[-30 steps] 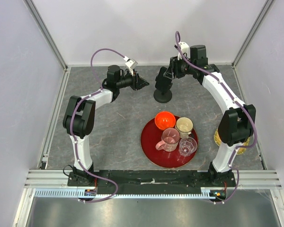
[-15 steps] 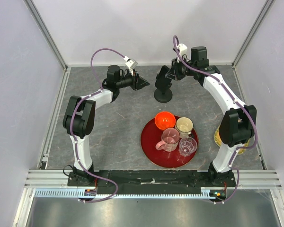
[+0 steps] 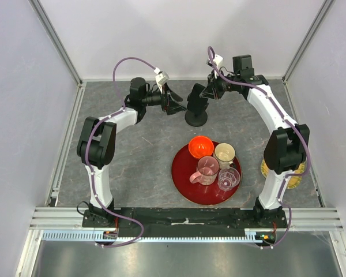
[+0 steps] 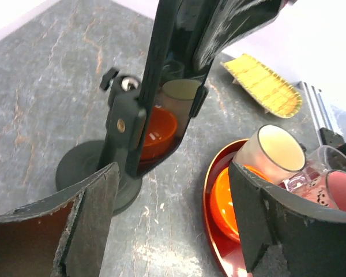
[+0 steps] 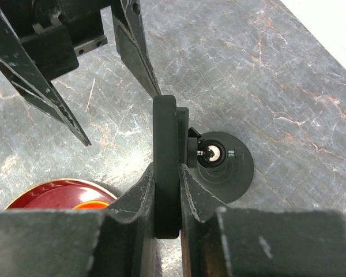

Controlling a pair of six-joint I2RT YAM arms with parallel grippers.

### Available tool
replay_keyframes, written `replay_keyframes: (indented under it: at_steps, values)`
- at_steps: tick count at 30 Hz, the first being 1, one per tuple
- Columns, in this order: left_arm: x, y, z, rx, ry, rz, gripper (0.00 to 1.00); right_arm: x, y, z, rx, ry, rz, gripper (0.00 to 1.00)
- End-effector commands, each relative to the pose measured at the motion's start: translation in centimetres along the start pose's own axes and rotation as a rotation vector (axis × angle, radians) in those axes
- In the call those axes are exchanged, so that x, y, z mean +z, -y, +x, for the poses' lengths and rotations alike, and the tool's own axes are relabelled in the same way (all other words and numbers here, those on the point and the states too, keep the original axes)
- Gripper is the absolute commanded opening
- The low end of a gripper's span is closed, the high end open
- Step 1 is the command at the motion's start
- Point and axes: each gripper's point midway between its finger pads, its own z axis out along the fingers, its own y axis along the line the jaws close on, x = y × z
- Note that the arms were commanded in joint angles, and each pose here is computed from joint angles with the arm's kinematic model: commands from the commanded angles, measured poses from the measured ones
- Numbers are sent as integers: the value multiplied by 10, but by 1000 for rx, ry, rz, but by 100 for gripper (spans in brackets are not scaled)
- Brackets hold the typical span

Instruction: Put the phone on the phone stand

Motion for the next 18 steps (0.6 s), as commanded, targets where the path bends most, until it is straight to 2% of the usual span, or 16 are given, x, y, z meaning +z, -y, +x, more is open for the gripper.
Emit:
replay_keyframes:
  at_steps: [1, 2, 4, 5, 6, 9, 11, 13, 14, 15, 18]
  values:
    - [6, 32, -65, 96, 70, 128, 82, 0, -26, 2, -9, -9, -143, 23]
    - [7, 31, -72, 83, 77, 130, 78, 0, -25, 1, -12, -8, -137, 39]
    - [9, 26, -76, 63, 81, 110, 75, -2, -20, -1, -14, -4, -89, 57]
    - [10, 21, -81, 68, 83, 92, 72, -3, -16, -3, -13, 2, -61, 77]
    - [11, 16, -80, 41, 72, 68, 72, -4, -13, -9, 5, 30, -21, 83]
    - [15, 9, -95, 42, 73, 44, 72, -10, 0, -13, 22, 39, 77, 89]
    - [18, 9, -107, 58, 82, 51, 79, -15, 8, -14, 56, 39, 127, 90]
    - [25, 6, -97, 16, 46, 89, 81, -21, 11, -16, 69, 48, 134, 90]
    - [29, 9, -108, 34, 47, 115, 81, -24, 10, -17, 67, 54, 133, 91]
    - [34, 9, -96, 10, 20, 156, 81, -29, 7, -20, 61, 67, 138, 90]
    - [44, 15, -97, 17, 8, 216, 81, -46, 6, -28, 60, 109, 154, 91]
